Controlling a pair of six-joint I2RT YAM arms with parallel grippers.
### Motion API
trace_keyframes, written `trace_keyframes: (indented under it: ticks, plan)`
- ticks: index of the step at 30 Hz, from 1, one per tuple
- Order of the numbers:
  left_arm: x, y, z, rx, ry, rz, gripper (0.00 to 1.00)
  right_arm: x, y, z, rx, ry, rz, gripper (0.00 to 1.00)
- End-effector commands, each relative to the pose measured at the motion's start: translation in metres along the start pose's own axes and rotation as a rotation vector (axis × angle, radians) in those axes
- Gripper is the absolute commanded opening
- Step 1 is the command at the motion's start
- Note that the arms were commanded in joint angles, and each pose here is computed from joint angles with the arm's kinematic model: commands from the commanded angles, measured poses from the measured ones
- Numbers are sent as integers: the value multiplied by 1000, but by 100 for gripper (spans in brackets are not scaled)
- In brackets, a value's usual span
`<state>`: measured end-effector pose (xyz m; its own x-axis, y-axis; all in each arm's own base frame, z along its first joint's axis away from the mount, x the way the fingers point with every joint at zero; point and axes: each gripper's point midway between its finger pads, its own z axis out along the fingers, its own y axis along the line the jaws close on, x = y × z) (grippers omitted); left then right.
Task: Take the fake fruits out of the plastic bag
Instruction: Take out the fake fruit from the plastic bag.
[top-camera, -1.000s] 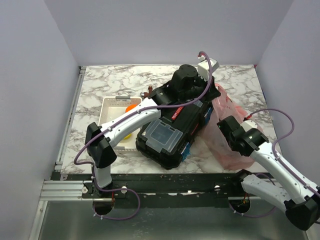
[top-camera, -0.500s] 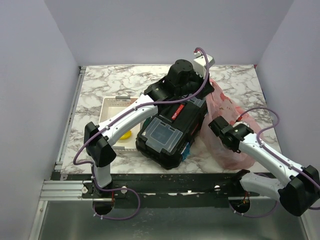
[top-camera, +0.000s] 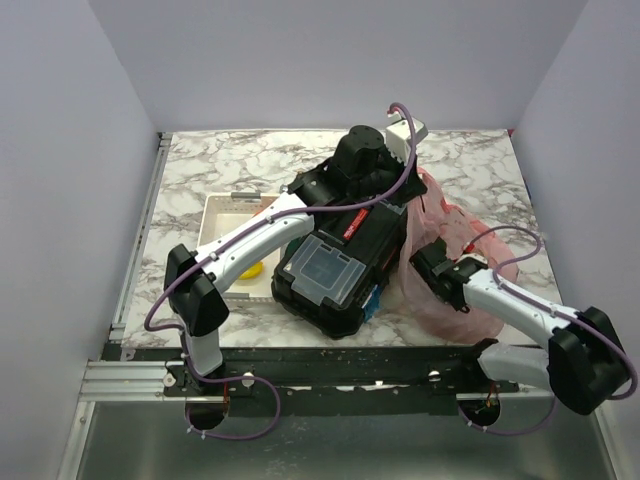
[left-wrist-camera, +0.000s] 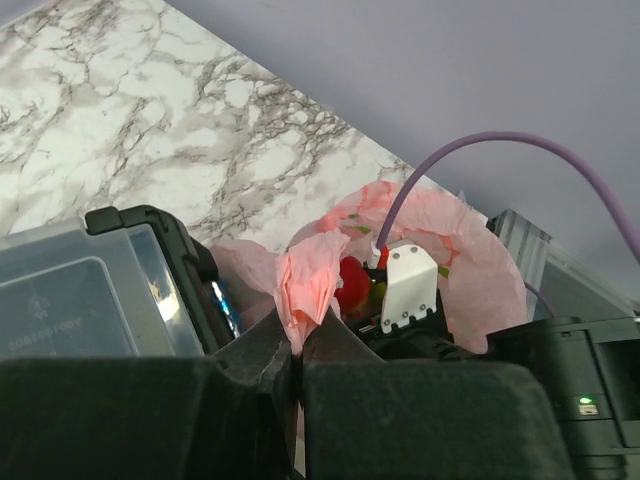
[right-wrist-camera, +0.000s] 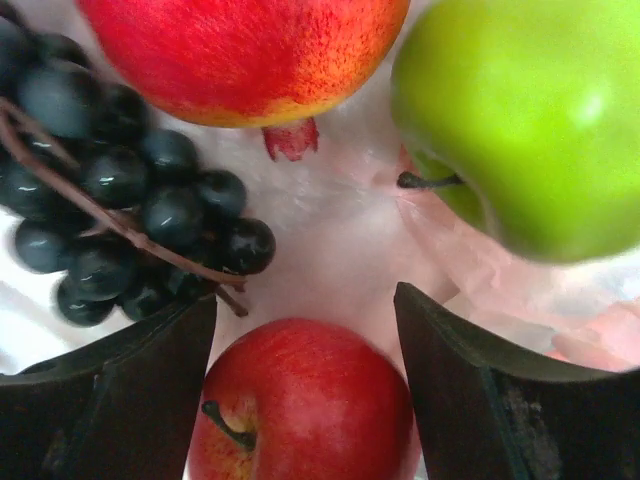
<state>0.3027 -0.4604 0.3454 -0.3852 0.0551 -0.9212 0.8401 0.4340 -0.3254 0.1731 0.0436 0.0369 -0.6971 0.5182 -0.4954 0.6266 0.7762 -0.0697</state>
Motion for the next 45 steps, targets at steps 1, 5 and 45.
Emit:
trace_keyframes:
  ticks: [1,5,45]
  plan:
    - [-23,-14,-20,32,-62,13,0,25,19,12,-70,95,64,65]
    - [-22,-14,-19,34,-59,1,0,14,25,-3,-103,84,55,49]
    - [-70,-31,-107,-109,-114,37,72,-189,37,-251,-691,-522,182,28]
